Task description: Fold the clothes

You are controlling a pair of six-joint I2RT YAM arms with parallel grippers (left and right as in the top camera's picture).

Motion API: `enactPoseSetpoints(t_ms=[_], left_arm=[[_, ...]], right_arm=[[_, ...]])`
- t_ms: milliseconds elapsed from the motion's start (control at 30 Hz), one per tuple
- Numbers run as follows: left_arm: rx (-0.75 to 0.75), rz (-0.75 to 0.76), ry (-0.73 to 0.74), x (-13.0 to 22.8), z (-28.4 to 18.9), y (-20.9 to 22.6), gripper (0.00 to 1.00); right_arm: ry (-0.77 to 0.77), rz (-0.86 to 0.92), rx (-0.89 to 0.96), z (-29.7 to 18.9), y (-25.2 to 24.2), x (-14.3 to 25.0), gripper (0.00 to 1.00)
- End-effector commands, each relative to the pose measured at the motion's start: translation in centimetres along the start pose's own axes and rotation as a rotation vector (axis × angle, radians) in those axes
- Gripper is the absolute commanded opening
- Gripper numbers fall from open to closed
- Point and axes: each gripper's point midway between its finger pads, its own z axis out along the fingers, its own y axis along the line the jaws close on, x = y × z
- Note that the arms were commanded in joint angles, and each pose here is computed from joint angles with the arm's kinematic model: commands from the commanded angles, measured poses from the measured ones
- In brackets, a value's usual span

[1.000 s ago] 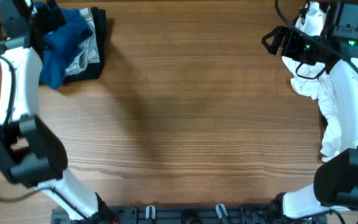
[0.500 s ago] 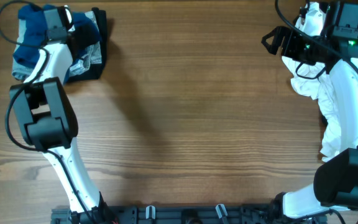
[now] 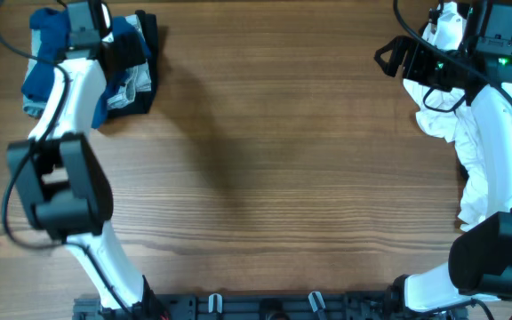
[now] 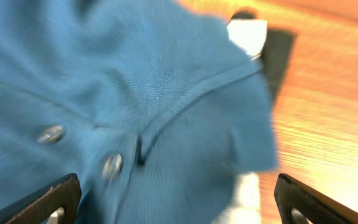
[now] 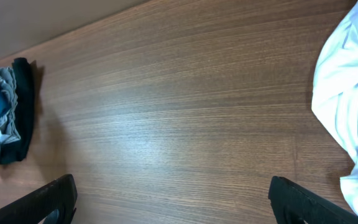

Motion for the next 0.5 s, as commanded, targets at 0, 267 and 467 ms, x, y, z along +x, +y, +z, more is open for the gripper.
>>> enactPoseSetpoints(t_ms=[0,267,467], left_arm=[[-0.018,-0.044,-0.078,-2.8,-6.0,1.8,1.0],[-0.052,-0.049,0.072,0.7,-7.2,3.4,1.0],[-0.049,-0.049,0.116,1.8,-7.3,3.4,1.0]], right_arm=[[0.021,-0.017,-0.013,0.8,0.1,0.5,1.0],[-0.06,-0.191,-0.13,-3.2,4.1,-1.8,1.0],[-0.176,-0.302,-0.08,-9.9,6.4,-3.0,1.0]])
